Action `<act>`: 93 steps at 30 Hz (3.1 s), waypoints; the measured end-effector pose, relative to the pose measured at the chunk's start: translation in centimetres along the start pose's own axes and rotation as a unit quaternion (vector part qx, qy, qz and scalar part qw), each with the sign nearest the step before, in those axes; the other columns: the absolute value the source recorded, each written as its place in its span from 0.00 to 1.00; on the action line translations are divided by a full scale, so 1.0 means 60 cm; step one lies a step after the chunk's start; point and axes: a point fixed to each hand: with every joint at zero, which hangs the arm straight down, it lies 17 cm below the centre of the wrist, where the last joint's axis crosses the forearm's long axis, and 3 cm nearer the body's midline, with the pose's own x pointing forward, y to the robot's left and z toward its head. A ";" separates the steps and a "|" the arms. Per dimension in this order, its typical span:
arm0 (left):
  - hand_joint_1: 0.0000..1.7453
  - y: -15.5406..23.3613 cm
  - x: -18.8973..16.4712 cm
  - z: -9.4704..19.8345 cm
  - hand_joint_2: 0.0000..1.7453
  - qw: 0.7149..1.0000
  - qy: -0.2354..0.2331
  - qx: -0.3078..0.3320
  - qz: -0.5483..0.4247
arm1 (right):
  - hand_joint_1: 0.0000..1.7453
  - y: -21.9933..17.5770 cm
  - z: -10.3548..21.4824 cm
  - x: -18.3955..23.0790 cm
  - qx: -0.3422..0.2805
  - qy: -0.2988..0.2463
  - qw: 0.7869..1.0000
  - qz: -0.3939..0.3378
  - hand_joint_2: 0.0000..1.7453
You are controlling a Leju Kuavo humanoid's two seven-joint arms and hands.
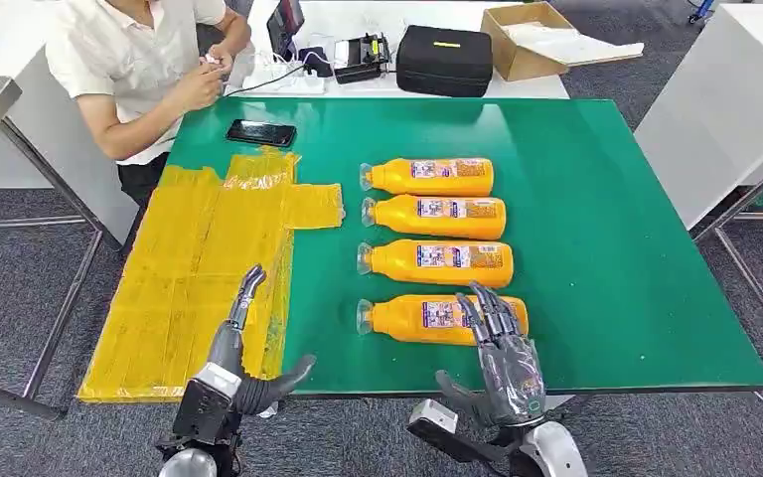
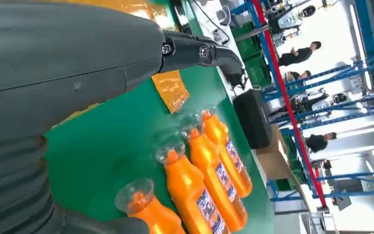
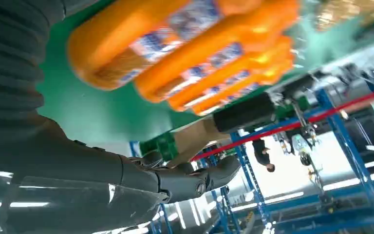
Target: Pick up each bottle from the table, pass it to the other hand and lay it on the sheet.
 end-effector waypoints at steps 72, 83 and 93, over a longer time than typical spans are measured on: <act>0.00 -0.062 -0.011 -0.017 1.00 0.998 -0.001 -0.053 0.021 | 0.00 0.083 -0.048 -0.126 0.093 -0.003 0.992 0.081 1.00; 0.00 -0.061 -0.011 -0.017 1.00 0.998 -0.001 -0.052 0.022 | 0.00 0.076 -0.057 -0.144 0.088 0.014 0.995 0.050 1.00; 0.00 -0.065 -0.014 -0.018 1.00 0.998 0.004 -0.057 0.035 | 0.00 0.097 -0.053 -0.164 0.108 0.028 0.993 0.035 1.00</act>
